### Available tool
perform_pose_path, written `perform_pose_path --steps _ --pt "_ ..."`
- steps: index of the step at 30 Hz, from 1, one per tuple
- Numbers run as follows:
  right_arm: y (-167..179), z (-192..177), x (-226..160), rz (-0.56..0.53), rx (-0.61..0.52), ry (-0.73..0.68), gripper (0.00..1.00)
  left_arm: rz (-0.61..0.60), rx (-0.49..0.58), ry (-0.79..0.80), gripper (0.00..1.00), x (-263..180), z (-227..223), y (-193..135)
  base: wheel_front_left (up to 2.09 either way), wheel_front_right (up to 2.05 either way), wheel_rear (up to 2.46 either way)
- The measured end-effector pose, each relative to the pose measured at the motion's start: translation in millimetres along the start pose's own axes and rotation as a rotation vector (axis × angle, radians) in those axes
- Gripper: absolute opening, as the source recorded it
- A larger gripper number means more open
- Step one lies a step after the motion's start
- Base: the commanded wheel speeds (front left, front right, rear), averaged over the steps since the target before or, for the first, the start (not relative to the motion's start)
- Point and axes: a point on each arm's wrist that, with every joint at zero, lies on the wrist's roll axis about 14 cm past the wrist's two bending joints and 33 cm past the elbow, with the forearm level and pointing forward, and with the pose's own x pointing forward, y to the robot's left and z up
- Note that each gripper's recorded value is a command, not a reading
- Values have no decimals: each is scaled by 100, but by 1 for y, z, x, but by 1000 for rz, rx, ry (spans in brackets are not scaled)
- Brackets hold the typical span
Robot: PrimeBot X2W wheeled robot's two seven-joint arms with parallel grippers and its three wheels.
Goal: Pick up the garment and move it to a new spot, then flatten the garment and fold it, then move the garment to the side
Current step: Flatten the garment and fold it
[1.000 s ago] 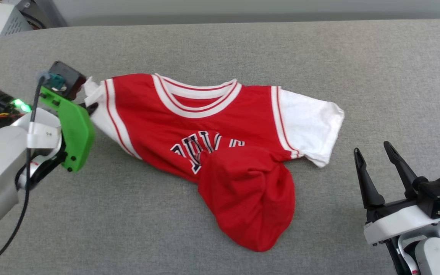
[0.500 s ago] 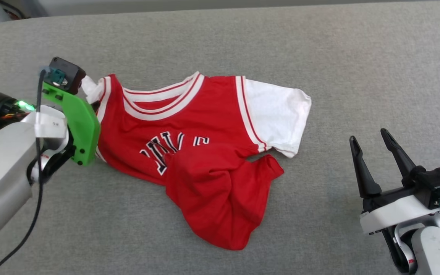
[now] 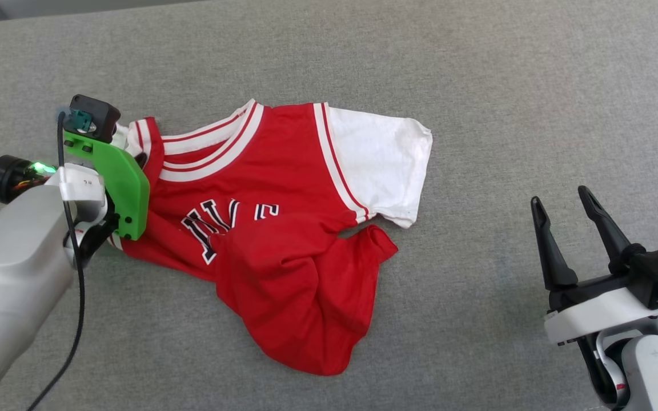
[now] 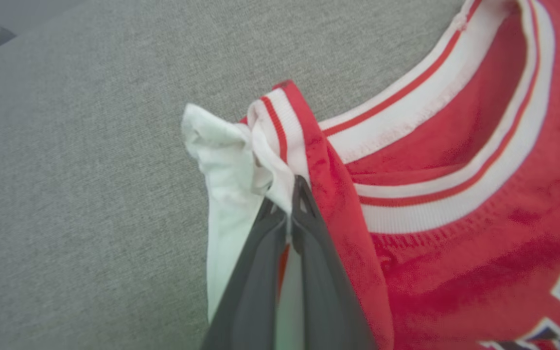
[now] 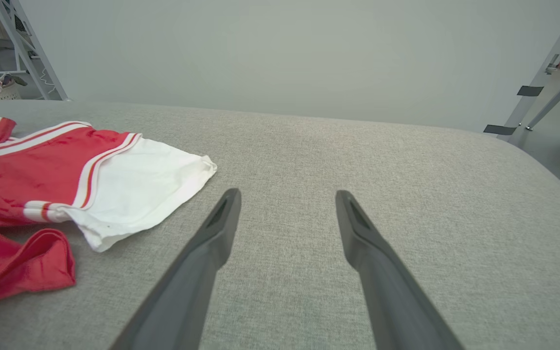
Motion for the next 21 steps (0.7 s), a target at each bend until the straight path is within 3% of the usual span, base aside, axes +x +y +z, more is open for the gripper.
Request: perform_pose_path --steps 5,17,21 --pt "-2 13 1 11 -19 -35 100 36 35 -217 100 -13 33 0 0 0 0" --pt "7 88 37 134 -136 -207 100 282 18 -681 100 -116 101 10 0 0 0" --pt "24 113 60 210 -144 -191 100 367 21 -764 100 -152 91 6 0 0 0"
